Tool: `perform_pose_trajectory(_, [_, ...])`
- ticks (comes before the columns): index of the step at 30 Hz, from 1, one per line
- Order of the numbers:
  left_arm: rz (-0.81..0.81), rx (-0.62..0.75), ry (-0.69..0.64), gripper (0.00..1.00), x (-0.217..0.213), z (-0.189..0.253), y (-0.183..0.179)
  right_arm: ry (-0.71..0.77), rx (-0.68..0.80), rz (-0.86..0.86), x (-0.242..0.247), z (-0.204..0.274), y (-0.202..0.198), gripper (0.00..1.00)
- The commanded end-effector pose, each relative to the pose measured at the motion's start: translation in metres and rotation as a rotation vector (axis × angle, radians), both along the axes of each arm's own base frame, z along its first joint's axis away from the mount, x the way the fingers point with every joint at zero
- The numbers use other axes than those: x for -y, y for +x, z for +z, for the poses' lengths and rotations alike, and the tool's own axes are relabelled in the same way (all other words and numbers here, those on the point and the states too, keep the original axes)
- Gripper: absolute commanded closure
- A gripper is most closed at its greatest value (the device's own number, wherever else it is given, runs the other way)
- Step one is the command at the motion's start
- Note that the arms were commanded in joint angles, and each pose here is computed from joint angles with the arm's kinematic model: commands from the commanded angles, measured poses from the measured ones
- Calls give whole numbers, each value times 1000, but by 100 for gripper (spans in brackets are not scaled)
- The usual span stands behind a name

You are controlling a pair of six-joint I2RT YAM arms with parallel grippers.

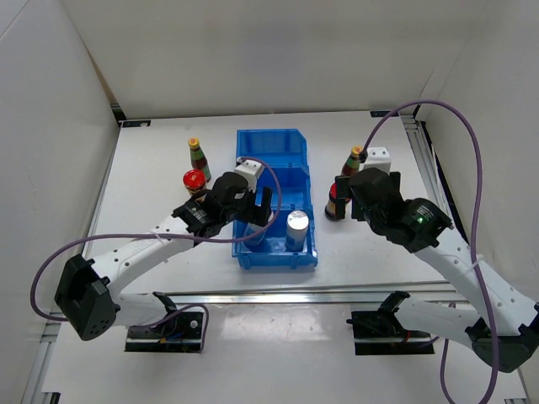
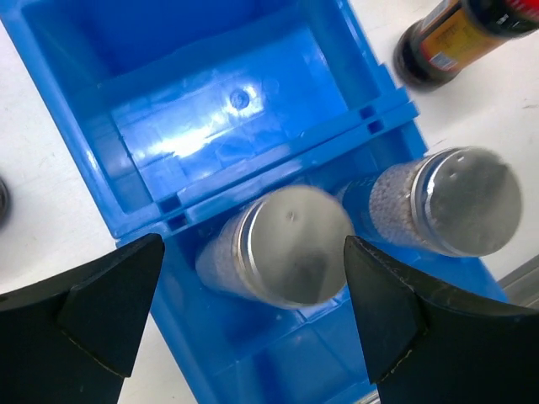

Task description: Organize the condiment bottles

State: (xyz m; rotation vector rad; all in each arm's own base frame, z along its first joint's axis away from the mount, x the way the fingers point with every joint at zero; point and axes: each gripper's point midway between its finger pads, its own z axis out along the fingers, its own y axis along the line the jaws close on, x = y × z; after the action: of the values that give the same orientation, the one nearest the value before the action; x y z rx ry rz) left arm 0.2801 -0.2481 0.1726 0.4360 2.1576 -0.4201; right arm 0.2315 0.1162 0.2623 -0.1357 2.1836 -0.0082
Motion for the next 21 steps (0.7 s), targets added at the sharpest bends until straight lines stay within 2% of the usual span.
perform_pose_trajectory(1, [7, 95, -81, 0, 11, 52, 7, -26, 23, -55, 10, 0, 6, 0])
perform_pose_trajectory(7, [153, 268, -129, 0, -30, 130, 5, 31, -114, -86, 12, -36, 27, 0])
perform_pose_trajectory(12, [248, 366, -92, 0, -78, 163, -10, 56, -123, -56, 7, -41, 54, 0])
perform_pose_trajectory(14, [296, 345, -60, 0, -98, 165, -19, 77, -129, -39, 2, -37, 63, 0])
perform_pose_trajectory(19, [400, 329, -160, 0, -139, 185, -53, 107, -207, 10, -11, -54, 90, 0])
perform_pose_trajectory(21, [422, 301, -152, 0, -152, 178, -64, 95, -241, 24, -17, -63, 99, 0])
